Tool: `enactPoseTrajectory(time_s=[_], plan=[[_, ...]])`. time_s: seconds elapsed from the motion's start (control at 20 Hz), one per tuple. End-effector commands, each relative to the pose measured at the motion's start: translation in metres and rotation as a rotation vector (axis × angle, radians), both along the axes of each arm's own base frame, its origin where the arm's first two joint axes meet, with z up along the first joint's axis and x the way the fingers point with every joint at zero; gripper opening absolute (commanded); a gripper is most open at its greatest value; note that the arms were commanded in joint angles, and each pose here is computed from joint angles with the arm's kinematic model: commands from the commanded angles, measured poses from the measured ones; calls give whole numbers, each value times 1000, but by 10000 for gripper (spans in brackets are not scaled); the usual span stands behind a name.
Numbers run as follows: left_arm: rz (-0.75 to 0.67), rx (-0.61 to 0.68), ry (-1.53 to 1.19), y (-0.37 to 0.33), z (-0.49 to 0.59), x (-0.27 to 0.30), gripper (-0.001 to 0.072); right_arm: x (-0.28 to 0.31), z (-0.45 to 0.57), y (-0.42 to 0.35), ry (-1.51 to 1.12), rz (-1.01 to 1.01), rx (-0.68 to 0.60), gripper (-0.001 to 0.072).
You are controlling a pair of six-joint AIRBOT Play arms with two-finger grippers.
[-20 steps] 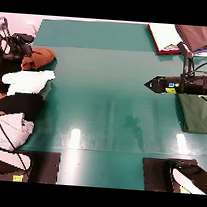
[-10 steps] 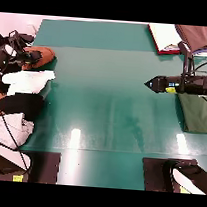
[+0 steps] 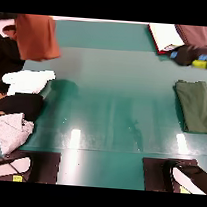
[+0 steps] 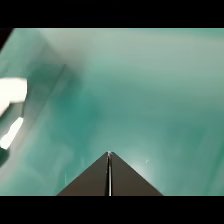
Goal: Fold the shirts.
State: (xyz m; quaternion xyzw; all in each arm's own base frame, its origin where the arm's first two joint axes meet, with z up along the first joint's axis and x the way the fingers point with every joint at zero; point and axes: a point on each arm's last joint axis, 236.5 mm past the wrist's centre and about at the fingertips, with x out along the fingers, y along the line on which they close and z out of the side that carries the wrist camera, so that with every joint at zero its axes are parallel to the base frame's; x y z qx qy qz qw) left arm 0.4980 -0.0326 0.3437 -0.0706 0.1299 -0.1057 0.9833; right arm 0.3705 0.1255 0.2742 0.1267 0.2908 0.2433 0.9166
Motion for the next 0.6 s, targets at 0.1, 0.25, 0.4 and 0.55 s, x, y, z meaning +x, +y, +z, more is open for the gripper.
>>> enactPoseTrajectory(time_s=[0.1,0.25,0.4,0.55], plan=[[-406,68,0,-153,30,-106,23,2,69,-44,-138,-101,-22,21],[-598,83,90,-232,-12,-127,25,-6,71,-52,-117,-106,-42,21],[-686,75,207,-286,-63,-127,561,-12,63,-49,-81,-85,-51,21],[-570,38,294,-265,-90,-93,558,-15,58,-48,-61,-73,-56,21]])
